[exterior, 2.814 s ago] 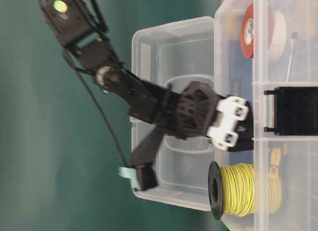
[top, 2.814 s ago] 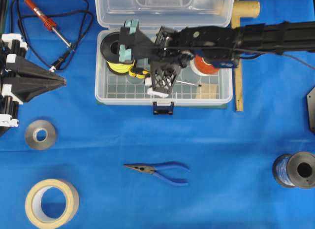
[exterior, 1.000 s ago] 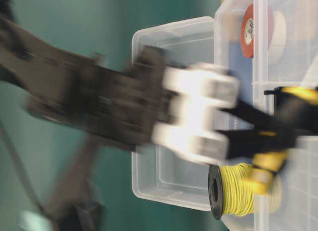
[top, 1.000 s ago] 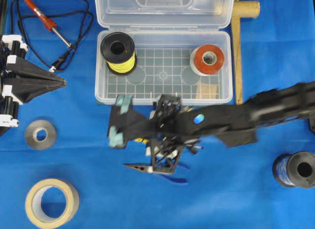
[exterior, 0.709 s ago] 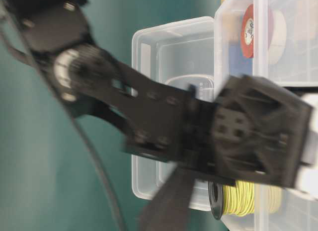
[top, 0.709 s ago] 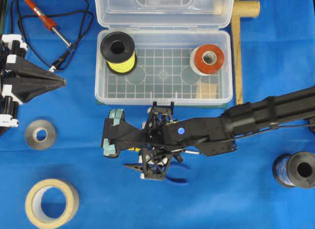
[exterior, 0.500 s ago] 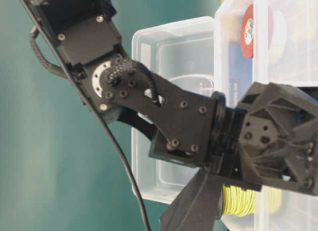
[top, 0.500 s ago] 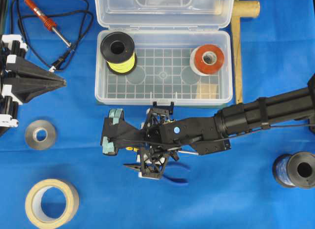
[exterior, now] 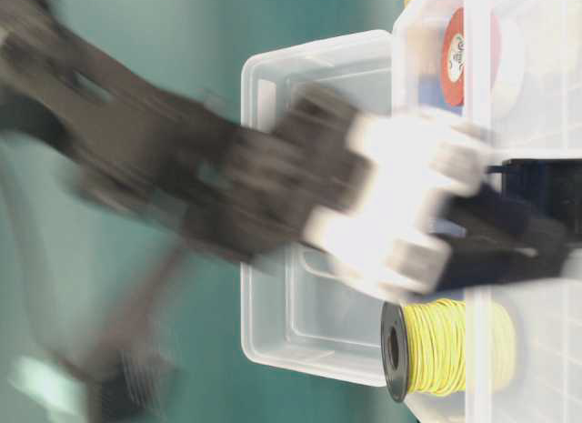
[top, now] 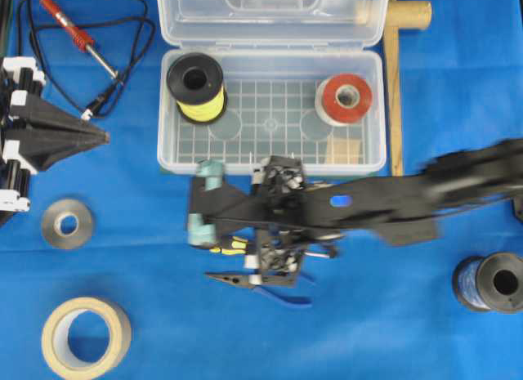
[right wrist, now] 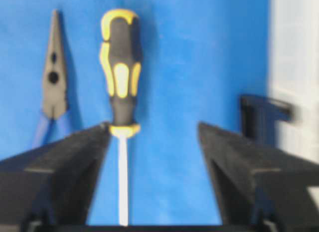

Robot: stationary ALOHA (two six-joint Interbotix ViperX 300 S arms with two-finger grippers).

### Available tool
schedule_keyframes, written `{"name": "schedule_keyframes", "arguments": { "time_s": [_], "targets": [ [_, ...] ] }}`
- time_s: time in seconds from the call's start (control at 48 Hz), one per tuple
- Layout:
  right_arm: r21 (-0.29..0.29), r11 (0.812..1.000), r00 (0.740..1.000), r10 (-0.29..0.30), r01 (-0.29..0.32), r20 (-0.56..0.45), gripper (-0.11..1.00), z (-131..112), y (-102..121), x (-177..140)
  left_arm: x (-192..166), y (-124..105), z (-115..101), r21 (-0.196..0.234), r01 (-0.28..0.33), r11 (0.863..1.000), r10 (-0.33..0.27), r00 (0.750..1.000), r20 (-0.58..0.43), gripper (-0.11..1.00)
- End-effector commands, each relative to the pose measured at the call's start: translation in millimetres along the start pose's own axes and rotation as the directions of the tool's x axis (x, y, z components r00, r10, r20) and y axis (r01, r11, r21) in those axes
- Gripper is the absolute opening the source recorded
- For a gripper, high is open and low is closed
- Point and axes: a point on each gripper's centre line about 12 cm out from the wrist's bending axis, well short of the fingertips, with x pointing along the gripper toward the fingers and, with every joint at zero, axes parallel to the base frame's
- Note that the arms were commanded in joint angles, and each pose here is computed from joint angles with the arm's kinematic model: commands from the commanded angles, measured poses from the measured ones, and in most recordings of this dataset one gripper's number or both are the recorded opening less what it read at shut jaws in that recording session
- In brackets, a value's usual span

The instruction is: Pick the screwdriver from the toolbox among several items.

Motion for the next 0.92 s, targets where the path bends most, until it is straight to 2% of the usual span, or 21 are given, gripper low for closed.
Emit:
{"name": "schedule_keyframes", "arguments": {
  "time_s": [0.0,0.125,0.229,0.479,0.688,0.896],
  "targets": [
    [-0.011,0.999,0.993,0.037,-0.036,0.114,0.86,-2,-5,-45,2,0,4,0.0,0.0,1.0,0.0,1.0,0.011,0.0],
    [-0.021,0.998,0.978,0.065,-0.062,0.197,0.86,-28,-23,-74,2,0,4,0.0,0.002,1.0,-0.002,1.0,0.011,0.0],
    [-0.053,0.994,0.956,0.106,-0.096,0.274,0.86,-61,-39,-93,2,0,4,0.0,0.0,1.0,0.0,1.0,0.009,0.0],
    [-0.104,0.98,0.879,0.198,-0.17,0.435,0.86,-127,-72,-131,1,0,3,0.0,0.002,1.0,-0.002,1.0,0.009,0.0],
    [-0.098,0.981,0.861,0.194,-0.168,0.47,0.85,-169,-97,-136,1,0,2,0.001,0.002,1.0,-0.002,1.0,0.005,0.0],
    [-0.083,0.986,0.858,0.167,-0.145,0.486,0.85,-198,-117,-128,1,0,1,0.005,0.001,1.0,-0.001,1.0,0.001,0.0]
  ]
}}
